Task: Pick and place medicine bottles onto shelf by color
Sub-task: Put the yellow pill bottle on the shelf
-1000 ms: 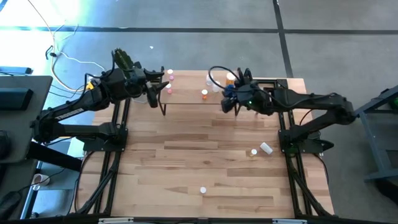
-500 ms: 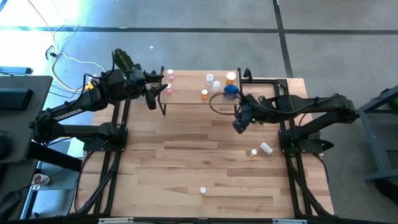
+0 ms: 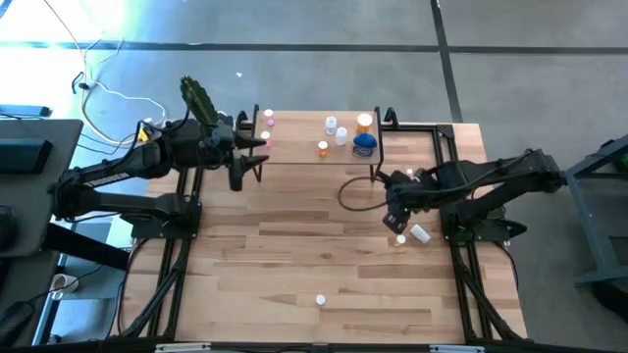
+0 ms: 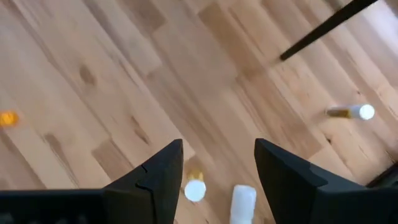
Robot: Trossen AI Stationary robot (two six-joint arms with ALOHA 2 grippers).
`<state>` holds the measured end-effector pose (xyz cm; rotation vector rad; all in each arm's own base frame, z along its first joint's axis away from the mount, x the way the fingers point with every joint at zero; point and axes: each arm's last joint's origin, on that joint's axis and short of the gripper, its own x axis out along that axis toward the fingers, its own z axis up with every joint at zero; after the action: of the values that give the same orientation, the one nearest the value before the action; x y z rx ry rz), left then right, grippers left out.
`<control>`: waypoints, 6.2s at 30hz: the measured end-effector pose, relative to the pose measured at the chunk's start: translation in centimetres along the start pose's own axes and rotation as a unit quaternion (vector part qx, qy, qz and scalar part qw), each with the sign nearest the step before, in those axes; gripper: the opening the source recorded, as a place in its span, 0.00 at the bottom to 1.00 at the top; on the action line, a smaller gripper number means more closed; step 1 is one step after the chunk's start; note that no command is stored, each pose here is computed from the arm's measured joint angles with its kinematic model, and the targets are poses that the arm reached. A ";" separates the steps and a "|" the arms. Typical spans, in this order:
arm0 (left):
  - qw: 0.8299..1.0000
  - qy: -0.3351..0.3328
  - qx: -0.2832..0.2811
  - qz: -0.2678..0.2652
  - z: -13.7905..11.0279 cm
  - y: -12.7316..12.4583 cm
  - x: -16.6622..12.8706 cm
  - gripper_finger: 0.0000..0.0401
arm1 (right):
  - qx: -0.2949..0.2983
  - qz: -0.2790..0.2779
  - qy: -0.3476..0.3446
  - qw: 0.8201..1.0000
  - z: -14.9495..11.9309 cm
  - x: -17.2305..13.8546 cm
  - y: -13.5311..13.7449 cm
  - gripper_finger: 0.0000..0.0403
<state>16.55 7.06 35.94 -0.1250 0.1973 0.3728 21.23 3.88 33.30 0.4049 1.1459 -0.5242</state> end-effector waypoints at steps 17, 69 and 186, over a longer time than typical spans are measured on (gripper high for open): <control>0.998 0.011 -0.036 -0.056 -0.3 -2.3 0.0 0.50 | 0.033 0.023 0.099 0.994 -5.2 5.2 1.8 0.47; 0.998 0.035 -0.043 -0.041 -0.9 -3.0 -0.1 0.50 | 0.191 0.003 0.084 0.978 -9.9 12.7 0.9 0.25; 0.990 0.095 0.041 -0.095 -4.6 -3.7 11.0 0.23 | -0.006 0.228 -0.179 0.957 17.2 2.4 4.2 0.32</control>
<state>27.18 6.76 29.38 -0.0974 0.3853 0.1620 37.29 -2.72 37.50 0.5208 0.6738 -0.1726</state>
